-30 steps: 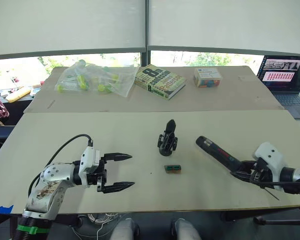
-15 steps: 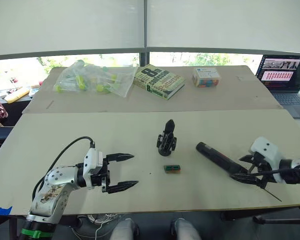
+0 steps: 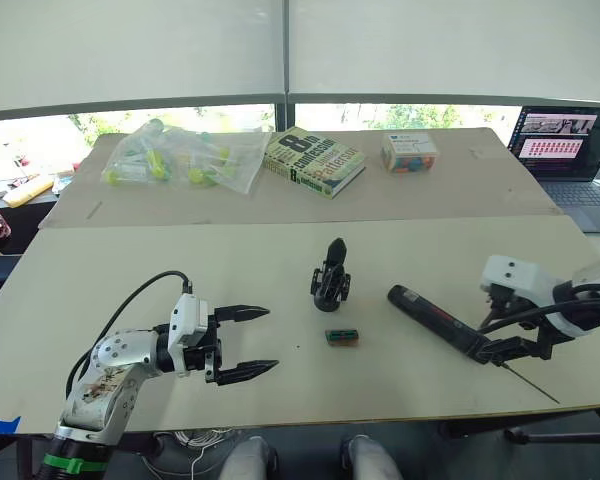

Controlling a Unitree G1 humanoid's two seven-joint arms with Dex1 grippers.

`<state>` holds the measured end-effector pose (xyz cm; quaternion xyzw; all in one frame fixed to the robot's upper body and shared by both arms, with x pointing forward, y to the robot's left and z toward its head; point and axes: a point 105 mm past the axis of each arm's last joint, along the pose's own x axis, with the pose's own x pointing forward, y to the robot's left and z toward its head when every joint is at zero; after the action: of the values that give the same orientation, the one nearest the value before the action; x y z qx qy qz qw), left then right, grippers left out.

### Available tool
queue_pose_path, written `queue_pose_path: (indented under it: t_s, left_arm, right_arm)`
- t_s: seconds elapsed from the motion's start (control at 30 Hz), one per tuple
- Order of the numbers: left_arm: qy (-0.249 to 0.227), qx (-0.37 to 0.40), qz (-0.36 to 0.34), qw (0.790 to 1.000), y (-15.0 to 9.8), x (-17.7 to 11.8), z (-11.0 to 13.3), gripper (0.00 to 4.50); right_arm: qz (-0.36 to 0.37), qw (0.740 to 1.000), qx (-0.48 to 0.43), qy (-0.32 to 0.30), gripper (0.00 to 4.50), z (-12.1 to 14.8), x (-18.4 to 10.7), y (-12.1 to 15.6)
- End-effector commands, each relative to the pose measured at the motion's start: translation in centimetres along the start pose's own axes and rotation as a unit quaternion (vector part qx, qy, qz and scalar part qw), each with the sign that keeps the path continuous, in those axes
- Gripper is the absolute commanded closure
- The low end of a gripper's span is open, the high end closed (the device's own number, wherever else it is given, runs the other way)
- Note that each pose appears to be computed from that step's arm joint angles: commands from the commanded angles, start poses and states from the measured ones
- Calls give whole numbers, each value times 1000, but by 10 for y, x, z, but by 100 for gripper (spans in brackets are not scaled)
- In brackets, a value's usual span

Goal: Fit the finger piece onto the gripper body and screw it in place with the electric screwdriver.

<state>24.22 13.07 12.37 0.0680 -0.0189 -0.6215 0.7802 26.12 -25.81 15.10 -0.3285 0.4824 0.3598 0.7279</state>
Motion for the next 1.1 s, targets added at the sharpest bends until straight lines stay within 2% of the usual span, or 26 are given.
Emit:
queue_pose_path:
  t_s: [0.03, 0.3, 0.67, 0.93, 1.0, 1.1]
  left_arm:
    - [-13, 10, -12, 1000, -5, 4, 9, 0]
    - [-11, 5, -14, 1000, -7, 3, 9, 0]
    - [-1, 0, -21, 1000, -9, 2, 5, 0]
    - [-3, -1, -21, 1000, -9, 4, 5, 0]
    - [-3, 0, -21, 1000, -8, 4, 6, 0]
    - [-3, 1, -20, 1000, -7, 3, 6, 0]
  right_arm:
    - [-30, 999, -16, 17, 4, 10, 1, -4]
    - [-45, 997, -26, 52, 4, 16, 18, -8]
    - [-25, 995, -18, 93, 4, -1, 35, -5]
    - [-27, 995, -5, 93, 253, -7, 40, -6]
    - [-35, 995, -4, 90, 256, -9, 39, -9]
    - [-47, 998, 14, 51, 256, -6, 29, -17]
